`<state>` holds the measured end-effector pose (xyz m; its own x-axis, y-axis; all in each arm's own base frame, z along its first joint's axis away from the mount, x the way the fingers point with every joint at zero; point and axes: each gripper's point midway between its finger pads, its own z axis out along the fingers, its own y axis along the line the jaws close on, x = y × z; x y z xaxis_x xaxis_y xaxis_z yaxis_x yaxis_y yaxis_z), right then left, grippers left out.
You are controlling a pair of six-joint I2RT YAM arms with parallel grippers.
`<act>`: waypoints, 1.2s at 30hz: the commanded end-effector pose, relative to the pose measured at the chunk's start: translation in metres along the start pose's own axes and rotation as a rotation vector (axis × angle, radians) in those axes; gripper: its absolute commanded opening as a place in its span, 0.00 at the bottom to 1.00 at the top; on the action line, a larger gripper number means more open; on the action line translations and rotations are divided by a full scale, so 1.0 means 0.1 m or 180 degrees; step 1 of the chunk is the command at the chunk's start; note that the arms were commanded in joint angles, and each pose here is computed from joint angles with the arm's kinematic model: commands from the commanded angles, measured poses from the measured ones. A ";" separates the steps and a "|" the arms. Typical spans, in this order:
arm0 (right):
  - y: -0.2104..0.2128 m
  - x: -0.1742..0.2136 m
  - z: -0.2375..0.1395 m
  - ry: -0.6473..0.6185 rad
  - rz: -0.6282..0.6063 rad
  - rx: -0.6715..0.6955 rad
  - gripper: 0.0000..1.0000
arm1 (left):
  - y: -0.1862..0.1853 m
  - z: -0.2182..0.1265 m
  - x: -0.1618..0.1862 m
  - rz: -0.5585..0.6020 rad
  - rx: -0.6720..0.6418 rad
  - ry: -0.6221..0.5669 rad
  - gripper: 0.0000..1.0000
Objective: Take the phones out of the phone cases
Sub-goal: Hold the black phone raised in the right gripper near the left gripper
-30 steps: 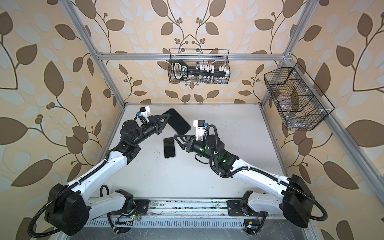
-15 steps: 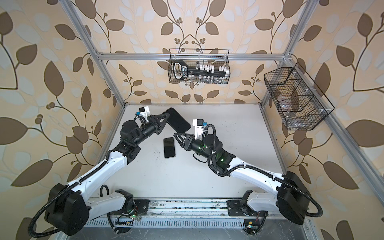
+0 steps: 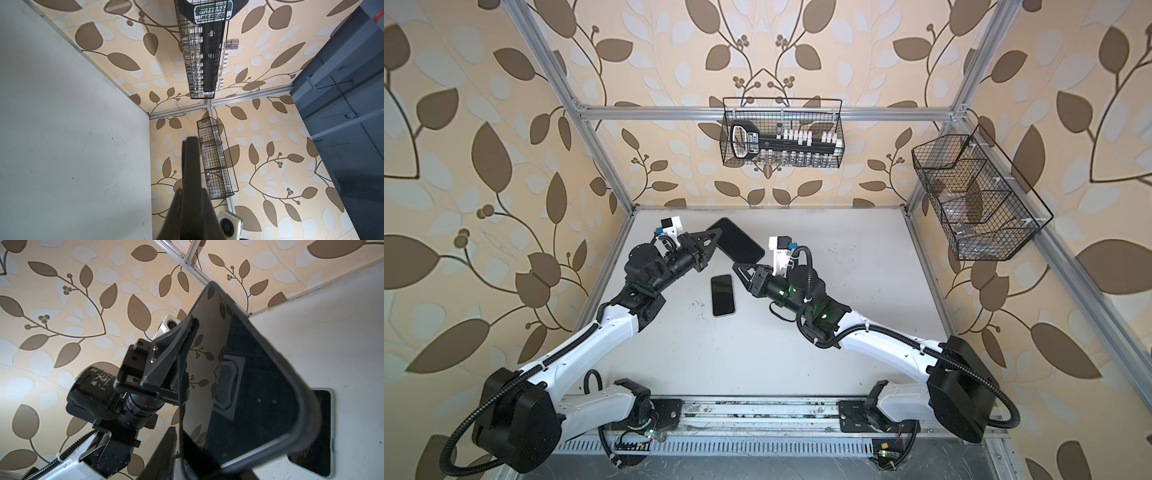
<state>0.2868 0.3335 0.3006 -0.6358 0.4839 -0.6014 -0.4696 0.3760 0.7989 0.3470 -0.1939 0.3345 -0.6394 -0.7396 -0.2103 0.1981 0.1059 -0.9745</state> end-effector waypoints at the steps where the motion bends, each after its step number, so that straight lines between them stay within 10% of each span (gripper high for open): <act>1: 0.33 -0.32 0.02 -0.0292 -0.0069 -0.0319 0.31 | -0.26 -0.06 0.14 0.0125 0.0280 0.0146 0.00; 36: 0.19 0.04 -0.08 0.0169 -0.1767 0.0377 0.22 | -0.23 0.03 0.09 -0.0222 0.0127 0.0144 0.00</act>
<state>0.2745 0.3360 0.3163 -0.4401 0.2941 -0.8484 -0.6237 0.5796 0.5245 0.3447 -0.1967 0.3375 -0.6693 -0.7389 -0.0778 0.1154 0.0000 -0.9933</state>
